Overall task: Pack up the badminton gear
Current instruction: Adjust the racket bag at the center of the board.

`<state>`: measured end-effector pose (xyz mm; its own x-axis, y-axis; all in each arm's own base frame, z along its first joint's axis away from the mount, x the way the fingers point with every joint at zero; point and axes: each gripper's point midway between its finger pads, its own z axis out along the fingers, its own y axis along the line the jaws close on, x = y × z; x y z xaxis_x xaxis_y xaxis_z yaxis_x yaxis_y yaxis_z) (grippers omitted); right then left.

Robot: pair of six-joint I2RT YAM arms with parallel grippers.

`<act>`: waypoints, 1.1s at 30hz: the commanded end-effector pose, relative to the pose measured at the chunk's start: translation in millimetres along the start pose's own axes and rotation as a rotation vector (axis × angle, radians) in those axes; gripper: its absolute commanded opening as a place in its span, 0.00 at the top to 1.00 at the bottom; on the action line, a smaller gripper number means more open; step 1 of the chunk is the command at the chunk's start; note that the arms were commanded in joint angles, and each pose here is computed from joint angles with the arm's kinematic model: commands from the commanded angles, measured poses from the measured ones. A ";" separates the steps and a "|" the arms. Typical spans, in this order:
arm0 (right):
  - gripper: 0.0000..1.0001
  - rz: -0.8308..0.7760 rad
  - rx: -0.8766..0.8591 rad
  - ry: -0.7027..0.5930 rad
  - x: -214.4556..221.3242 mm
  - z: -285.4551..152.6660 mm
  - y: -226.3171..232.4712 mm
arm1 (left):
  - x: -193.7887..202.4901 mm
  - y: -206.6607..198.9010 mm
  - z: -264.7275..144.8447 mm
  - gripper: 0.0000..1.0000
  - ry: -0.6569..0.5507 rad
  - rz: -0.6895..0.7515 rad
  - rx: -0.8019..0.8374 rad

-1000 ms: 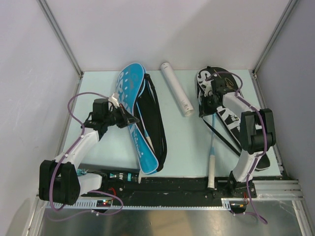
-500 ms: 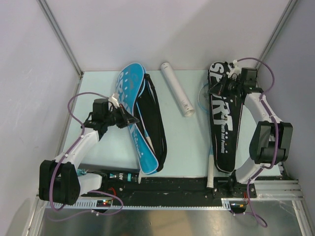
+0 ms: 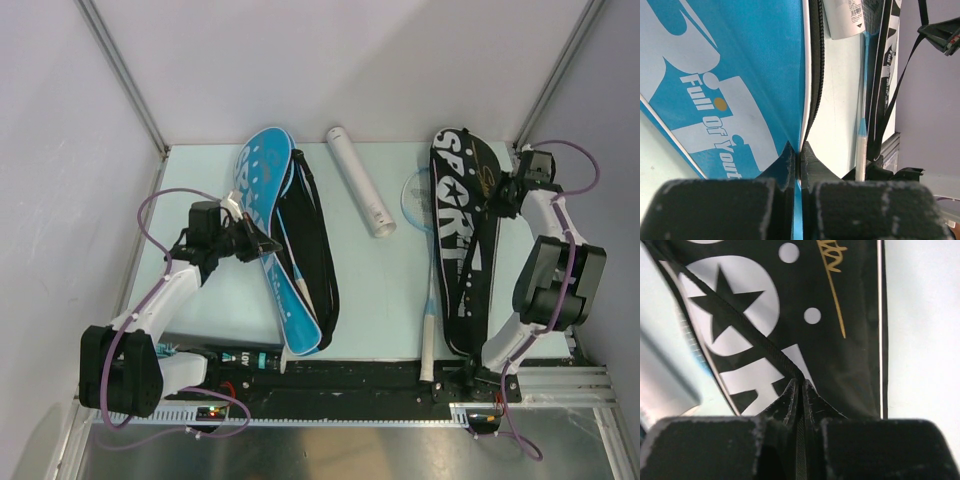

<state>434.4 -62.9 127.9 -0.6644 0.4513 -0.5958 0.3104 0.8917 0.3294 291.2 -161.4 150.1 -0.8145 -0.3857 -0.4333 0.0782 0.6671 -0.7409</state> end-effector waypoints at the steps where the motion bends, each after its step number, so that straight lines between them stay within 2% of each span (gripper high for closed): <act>1: 0.92 -0.020 0.290 -0.008 -13.1 -0.1 -53.5 | -19.6 -13.3 -8.3 1.00 -0.068 0.073 0.027; 5: 0.84 -0.017 0.455 -0.009 -23.3 1.6 -80.7 | -20.5 -13.7 -9.6 1.00 -0.075 0.079 0.025; 8: 0.74 -0.011 0.507 -0.026 -40.3 -5.2 -84.1 | -19.8 -14.1 -9.6 1.00 -0.071 0.078 0.028; 13: 0.50 -0.054 0.359 0.019 -30.0 -24.6 -28.3 | -19.1 -16.6 -11.3 1.00 -0.071 0.080 0.037; 18: 0.41 -0.085 0.206 0.099 29.0 -45.5 26.6 | -18.2 -20.7 -14.6 1.00 -0.076 0.085 0.051; 24: 0.36 -0.136 0.104 0.145 87.6 -54.8 65.4 | -18.3 -22.9 -15.7 1.00 -0.075 0.086 0.060; 29: 0.37 -0.146 0.055 0.219 128.7 -35.8 75.6 | -18.0 -22.9 -14.5 1.00 -0.068 0.083 0.062; 33: 0.40 -0.148 0.054 0.261 145.2 -12.6 72.3 | -16.7 -20.8 -13.7 1.00 -0.065 0.082 0.057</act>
<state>335.6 56.8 89.1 -0.8656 0.2787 -0.4160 0.2291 0.9592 0.1658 286.9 -159.2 155.7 -0.8068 -0.3802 -0.4523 0.0929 0.6743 -0.7326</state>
